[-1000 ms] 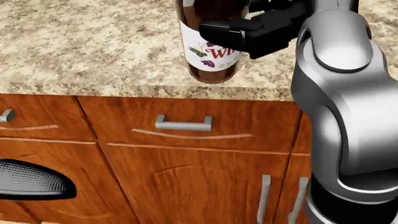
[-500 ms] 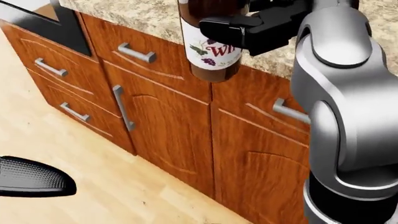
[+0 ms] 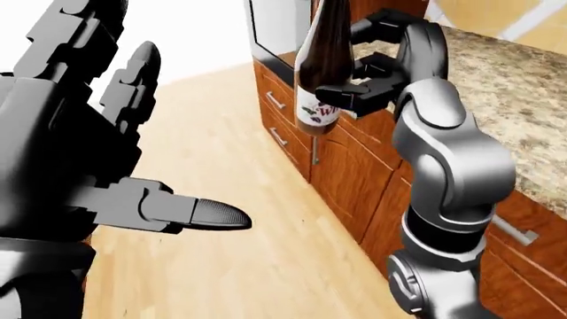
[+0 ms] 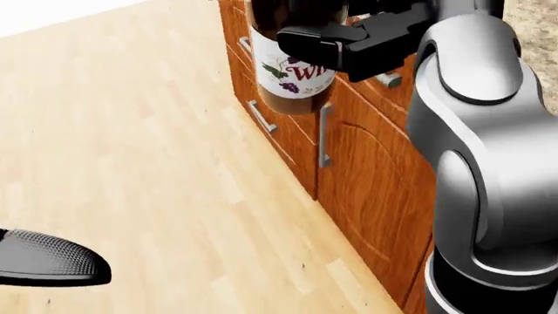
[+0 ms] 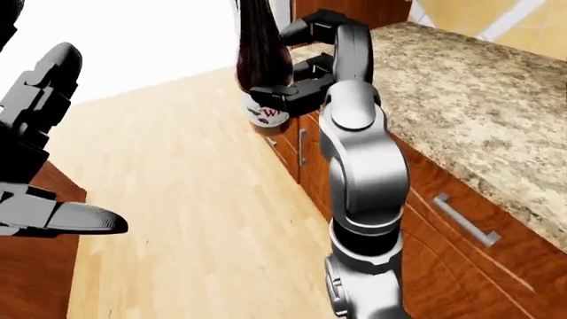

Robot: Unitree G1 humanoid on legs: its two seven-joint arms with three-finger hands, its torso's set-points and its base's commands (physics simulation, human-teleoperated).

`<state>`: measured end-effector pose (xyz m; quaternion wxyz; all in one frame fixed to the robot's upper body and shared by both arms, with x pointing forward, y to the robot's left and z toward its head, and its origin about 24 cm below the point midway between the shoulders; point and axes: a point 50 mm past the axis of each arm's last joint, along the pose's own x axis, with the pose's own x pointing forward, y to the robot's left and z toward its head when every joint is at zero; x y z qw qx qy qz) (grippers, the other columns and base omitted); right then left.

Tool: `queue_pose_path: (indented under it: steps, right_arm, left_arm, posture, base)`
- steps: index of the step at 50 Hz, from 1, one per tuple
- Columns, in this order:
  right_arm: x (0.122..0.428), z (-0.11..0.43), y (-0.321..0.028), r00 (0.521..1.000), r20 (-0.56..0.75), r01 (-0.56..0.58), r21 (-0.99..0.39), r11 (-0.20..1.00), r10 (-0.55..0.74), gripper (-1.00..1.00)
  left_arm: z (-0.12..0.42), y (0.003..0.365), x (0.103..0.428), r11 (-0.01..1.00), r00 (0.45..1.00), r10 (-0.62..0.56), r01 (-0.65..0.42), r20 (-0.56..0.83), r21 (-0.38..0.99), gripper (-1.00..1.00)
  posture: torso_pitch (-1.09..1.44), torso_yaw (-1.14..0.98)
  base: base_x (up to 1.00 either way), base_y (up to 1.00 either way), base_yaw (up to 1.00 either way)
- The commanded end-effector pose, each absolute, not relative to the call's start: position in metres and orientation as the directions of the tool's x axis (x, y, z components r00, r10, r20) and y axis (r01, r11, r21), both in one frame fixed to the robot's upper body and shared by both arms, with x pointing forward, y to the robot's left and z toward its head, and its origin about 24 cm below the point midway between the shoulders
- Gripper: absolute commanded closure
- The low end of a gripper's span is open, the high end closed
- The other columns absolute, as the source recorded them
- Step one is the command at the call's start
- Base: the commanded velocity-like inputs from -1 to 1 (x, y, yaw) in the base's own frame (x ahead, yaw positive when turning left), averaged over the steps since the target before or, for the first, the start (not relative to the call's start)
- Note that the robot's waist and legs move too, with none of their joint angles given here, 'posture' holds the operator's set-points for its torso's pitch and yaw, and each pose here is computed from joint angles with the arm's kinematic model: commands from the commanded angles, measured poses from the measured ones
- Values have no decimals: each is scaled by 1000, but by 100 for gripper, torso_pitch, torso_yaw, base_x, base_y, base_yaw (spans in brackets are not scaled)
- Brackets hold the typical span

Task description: Move the drinks to the dining counter.

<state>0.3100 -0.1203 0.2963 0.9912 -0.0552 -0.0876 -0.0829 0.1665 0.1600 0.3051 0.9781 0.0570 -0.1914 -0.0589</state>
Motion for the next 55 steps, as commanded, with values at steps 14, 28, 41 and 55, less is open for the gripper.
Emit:
queue_pose_path:
  steps: [14, 28, 41, 55]
  right_arm:
    - [300, 321, -111, 940, 324, 139, -68, 988, -110, 100]
    - [299, 319, -111, 939, 325, 139, -69, 988, -109, 100]
    - [299, 321, -113, 939, 326, 140, -69, 988, -111, 100]
    - [299, 319, -113, 939, 324, 141, -68, 988, -111, 100]
  left_arm:
    - [317, 165, 165, 993, 898, -94, 52, 430, 108, -100]
    - [315, 165, 165, 993, 899, -91, 51, 429, 105, -100]
    - [317, 165, 164, 993, 897, -93, 52, 431, 106, -100]
    - [316, 164, 165, 993, 898, -95, 53, 431, 107, -100]
  posture:
    - [0, 0]
    - [0, 0]
    - [0, 0]
    - [0, 0]
  base:
    - [0, 0, 100]
    - [0, 0, 100]
    - [0, 0, 100]
    - [0, 0, 100]
